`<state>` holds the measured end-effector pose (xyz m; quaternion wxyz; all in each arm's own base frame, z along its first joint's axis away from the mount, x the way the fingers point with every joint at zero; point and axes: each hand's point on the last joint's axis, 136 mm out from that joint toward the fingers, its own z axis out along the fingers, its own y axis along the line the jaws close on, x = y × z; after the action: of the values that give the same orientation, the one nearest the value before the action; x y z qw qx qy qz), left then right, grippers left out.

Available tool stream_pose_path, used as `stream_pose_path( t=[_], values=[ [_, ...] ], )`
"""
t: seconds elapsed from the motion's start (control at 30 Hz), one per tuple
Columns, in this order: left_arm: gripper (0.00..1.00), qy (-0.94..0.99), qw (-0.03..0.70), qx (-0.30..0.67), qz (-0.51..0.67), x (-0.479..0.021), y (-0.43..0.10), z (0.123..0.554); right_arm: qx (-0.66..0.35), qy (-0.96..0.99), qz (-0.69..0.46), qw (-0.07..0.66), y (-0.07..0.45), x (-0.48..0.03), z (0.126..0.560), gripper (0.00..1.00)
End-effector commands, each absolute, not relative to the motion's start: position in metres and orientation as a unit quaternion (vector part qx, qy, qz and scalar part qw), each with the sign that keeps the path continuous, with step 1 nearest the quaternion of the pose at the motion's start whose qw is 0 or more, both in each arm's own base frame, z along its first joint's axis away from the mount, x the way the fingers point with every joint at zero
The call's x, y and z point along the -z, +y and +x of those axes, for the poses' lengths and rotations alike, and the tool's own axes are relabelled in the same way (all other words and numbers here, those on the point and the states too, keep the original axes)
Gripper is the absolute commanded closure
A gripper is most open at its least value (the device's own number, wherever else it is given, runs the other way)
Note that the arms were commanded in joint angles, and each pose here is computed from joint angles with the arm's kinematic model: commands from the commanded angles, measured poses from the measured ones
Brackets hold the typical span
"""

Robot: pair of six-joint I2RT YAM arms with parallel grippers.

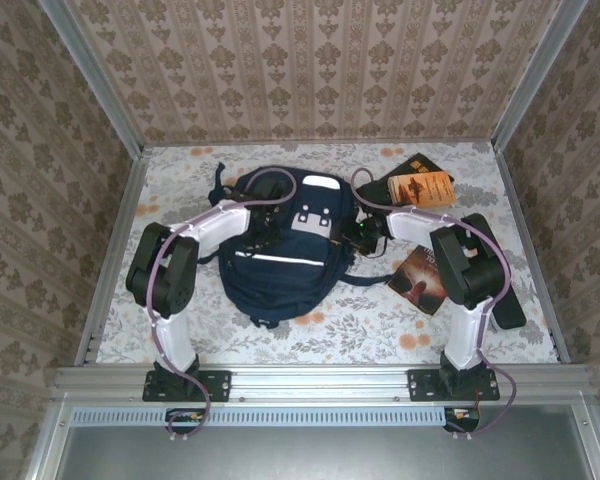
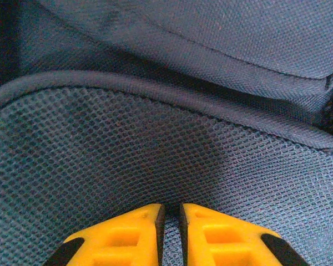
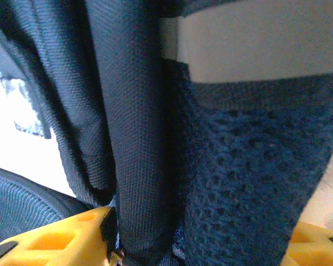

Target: Pack books, pencil case, and school supplies into a backpack

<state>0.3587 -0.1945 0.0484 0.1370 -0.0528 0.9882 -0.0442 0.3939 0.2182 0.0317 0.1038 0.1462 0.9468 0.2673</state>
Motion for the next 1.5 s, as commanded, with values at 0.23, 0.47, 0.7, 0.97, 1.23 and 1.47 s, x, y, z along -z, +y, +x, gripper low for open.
stream_pose_path(
  t=[0.23,0.47,0.7,0.97,1.23,1.47],
  values=[
    [0.56,0.978,0.193,0.064,0.051,-0.116,-0.222,0.355,-0.26,0.938,0.146,0.175,0.17,-0.092,0.393,0.2],
    [0.47,0.971,0.196,0.033,0.133,-0.135,-0.263,0.31,-0.207,0.937,0.18,0.215,0.1,-0.106,0.353,0.03],
    [0.51,0.955,0.169,-0.054,0.236,-0.116,-0.292,0.281,-0.201,0.929,0.204,0.235,0.079,-0.113,0.334,0.0],
    [0.54,0.919,0.135,-0.122,0.349,-0.089,-0.313,0.275,-0.197,0.922,0.234,0.236,0.07,-0.112,0.329,0.01],
    [0.55,0.911,0.116,-0.146,0.368,-0.071,-0.313,0.279,-0.195,0.916,0.256,0.241,0.06,-0.112,0.323,0.02],
    [0.63,0.901,0.109,-0.185,0.376,-0.059,-0.303,0.283,-0.197,0.913,0.267,0.239,0.056,-0.11,0.322,0.03]
  ],
)
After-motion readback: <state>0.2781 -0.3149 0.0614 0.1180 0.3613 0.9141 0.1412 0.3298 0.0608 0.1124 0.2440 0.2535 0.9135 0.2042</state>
